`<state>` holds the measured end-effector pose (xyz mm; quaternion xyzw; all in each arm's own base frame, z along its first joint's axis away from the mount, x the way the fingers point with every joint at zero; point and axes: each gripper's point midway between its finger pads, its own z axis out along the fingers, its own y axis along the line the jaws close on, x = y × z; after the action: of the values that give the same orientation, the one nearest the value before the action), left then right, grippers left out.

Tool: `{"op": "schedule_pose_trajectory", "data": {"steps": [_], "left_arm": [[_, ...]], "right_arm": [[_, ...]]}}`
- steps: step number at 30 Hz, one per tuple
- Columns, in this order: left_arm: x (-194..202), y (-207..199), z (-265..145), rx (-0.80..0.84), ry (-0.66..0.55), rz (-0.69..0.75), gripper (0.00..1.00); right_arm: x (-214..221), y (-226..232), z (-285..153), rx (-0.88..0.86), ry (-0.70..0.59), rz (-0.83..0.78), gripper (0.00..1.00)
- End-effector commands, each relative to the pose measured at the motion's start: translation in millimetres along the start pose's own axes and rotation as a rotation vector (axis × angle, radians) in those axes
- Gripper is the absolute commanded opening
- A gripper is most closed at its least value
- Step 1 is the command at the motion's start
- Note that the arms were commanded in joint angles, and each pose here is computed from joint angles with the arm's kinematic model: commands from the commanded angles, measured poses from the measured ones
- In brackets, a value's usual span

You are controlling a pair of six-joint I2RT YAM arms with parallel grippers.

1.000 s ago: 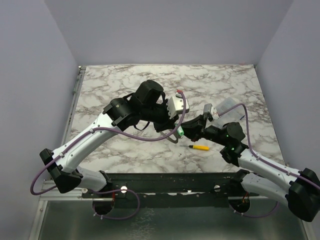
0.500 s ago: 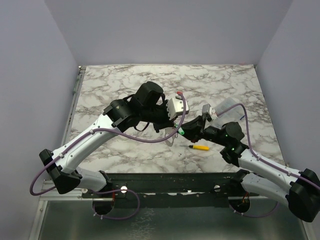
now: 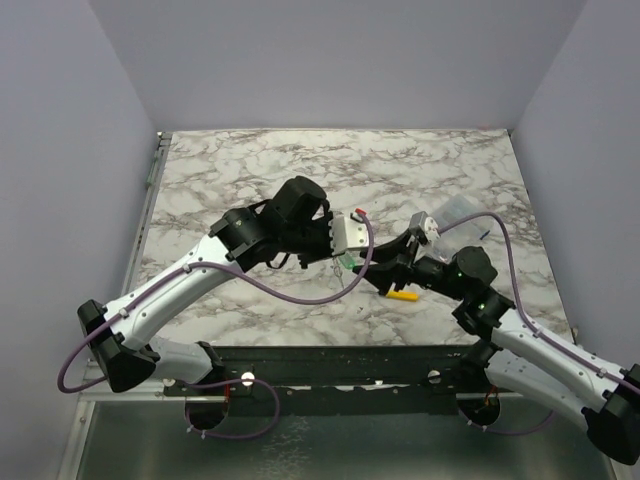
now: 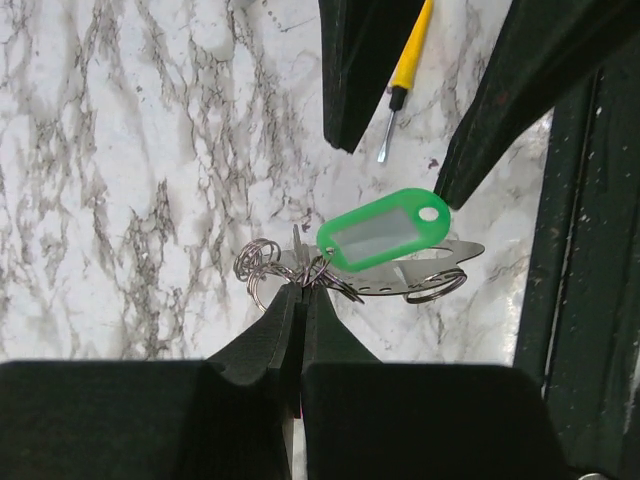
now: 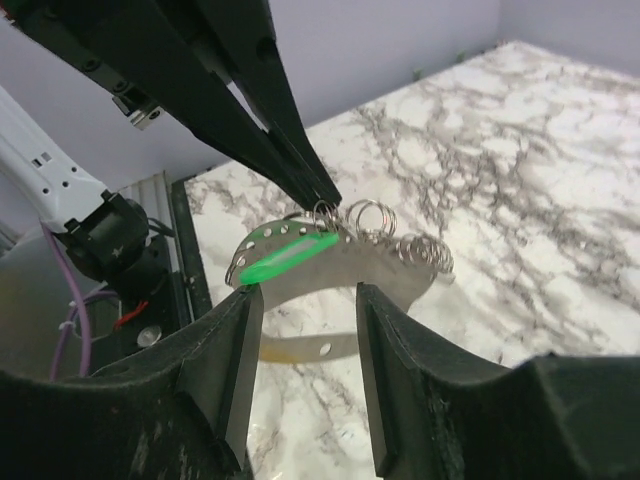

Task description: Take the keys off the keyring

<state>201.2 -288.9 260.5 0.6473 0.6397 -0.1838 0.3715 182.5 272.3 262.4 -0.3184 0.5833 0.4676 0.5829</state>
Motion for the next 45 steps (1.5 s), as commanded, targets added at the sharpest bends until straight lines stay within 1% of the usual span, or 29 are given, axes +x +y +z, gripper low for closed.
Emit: {"op": "schedule_pose_trajectory", "data": {"steps": [1,4,7,10,12,16,21,24,30,32,36,39,43,44,45], "left_arm": [[-2.7,13.3,-14.1,-0.087,-0.026,0.164,0.0],[-2.1,12.5,-13.5,-0.089,-0.036,0.205,0.0],[-3.0,14.3,-14.1,-0.103,-0.05,0.247,0.0],[-5.8,14.6,-14.4,-0.109,-0.07,0.268,0.0],[-9.5,14.2,-15.1,-0.111,-0.093,0.276,0.0],[-18.7,12.8,-18.0,-0.113,-0.137,0.294,0.0],[-23.5,9.3,-22.1,-0.103,-0.163,0.312,0.0],[-23.8,8.5,-23.0,-0.1,-0.168,0.315,0.0],[-24.0,2.1,-22.4,-0.07,-0.179,0.346,0.0],[-24.4,1.4,-20.5,-0.062,-0.179,0.347,0.0],[-27.0,1.3,-18.3,-0.052,-0.186,0.357,0.0],[-27.4,0.2,-18.8,-0.048,-0.19,0.366,0.0],[-26.8,-1.0,-18.6,-0.043,-0.19,0.364,0.0],[-26.8,-1.2,-18.0,-0.041,-0.191,0.363,0.0],[-27.0,-1.7,-17.8,-0.038,-0.192,0.363,0.0]], "right_arm": [[5.3,-3.3,-3.3,0.057,0.085,0.098,0.48],[-9.3,8.4,5.4,0.007,0.074,0.211,0.48],[-20.2,17.2,11.0,-0.03,0.065,0.302,0.52],[-18.0,21.4,14.4,-0.065,0.084,0.313,0.54],[-12.9,21.9,18.3,-0.089,0.107,0.292,0.52],[-4.5,21.5,25.9,-0.147,0.146,0.197,0.42],[-3.9,12.9,31.9,-0.138,0.163,0.108,0.41],[-9.7,9.8,32.4,-0.12,0.148,0.084,0.41],[-16.4,-7.3,36.3,-0.031,0.151,0.037,0.51],[-18.0,-6.8,37.9,-0.043,0.153,0.014,0.51],[-11.9,-4.2,38.8,-0.08,0.175,-0.015,0.4],[-8.4,-12.3,38.6,-0.046,0.19,-0.044,0.37],[-12.9,-19.5,39.9,-0.014,0.196,-0.084,0.39],[-15.8,-20.1,40.7,-0.011,0.189,-0.09,0.41],[-17.3,-20.8,40.9,-0.008,0.187,-0.097,0.45]]}}
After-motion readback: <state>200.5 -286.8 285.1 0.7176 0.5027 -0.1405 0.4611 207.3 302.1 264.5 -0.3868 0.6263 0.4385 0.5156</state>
